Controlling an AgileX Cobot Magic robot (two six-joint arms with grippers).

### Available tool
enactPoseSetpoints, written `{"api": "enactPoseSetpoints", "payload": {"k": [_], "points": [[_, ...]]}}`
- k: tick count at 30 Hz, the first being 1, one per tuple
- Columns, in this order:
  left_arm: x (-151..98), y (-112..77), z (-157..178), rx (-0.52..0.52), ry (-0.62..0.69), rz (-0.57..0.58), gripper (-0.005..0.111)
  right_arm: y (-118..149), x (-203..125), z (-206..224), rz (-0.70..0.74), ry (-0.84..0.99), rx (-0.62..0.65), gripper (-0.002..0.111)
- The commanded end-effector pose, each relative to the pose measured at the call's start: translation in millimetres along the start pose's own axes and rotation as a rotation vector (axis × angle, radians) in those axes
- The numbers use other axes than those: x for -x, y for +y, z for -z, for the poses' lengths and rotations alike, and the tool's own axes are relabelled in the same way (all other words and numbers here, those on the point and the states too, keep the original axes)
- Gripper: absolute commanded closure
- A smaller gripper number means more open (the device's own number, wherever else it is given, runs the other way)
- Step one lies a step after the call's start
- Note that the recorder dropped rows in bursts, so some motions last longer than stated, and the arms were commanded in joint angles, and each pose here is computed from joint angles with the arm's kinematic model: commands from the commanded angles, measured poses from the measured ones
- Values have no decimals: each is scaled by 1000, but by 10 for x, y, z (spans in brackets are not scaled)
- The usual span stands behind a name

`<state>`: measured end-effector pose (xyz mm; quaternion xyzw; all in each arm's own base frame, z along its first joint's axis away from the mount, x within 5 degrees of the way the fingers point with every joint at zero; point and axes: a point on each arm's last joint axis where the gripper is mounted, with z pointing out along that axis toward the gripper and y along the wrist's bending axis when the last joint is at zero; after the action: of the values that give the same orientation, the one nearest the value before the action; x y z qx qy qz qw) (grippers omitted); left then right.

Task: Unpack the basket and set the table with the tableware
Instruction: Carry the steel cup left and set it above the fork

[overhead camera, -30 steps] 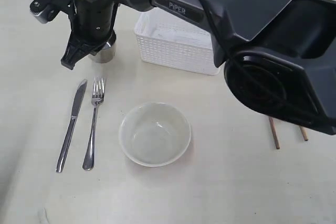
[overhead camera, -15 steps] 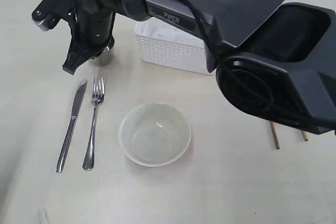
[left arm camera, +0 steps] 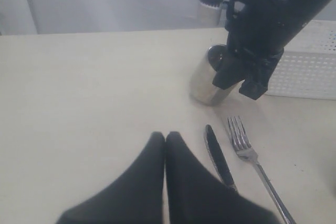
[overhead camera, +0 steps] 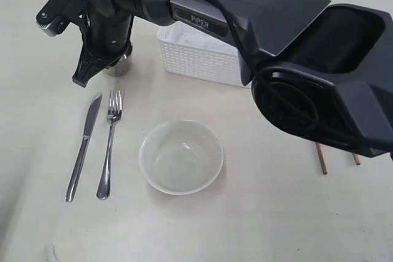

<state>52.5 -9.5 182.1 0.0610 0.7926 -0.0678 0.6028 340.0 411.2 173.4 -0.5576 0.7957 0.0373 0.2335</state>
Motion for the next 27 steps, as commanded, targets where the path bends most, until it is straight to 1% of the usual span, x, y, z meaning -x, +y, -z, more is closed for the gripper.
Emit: {"api": "enactPoseSetpoints", "payload": {"k": [1, 8, 12, 27], "points": [[0, -1, -2, -3, -10, -5, 107, -31, 14, 61, 3, -1, -6, 108], [0, -1, -2, -3, -10, -5, 107, -64, 115, 250, -11, -35, -3, 108], [0, -1, -2, -3, -10, -5, 107, -37, 101, 243, -18, -19, 27, 108], [0, -1, -2, -3, -10, -5, 107, -27, 73, 224, -18, 9, 36, 108]]}}
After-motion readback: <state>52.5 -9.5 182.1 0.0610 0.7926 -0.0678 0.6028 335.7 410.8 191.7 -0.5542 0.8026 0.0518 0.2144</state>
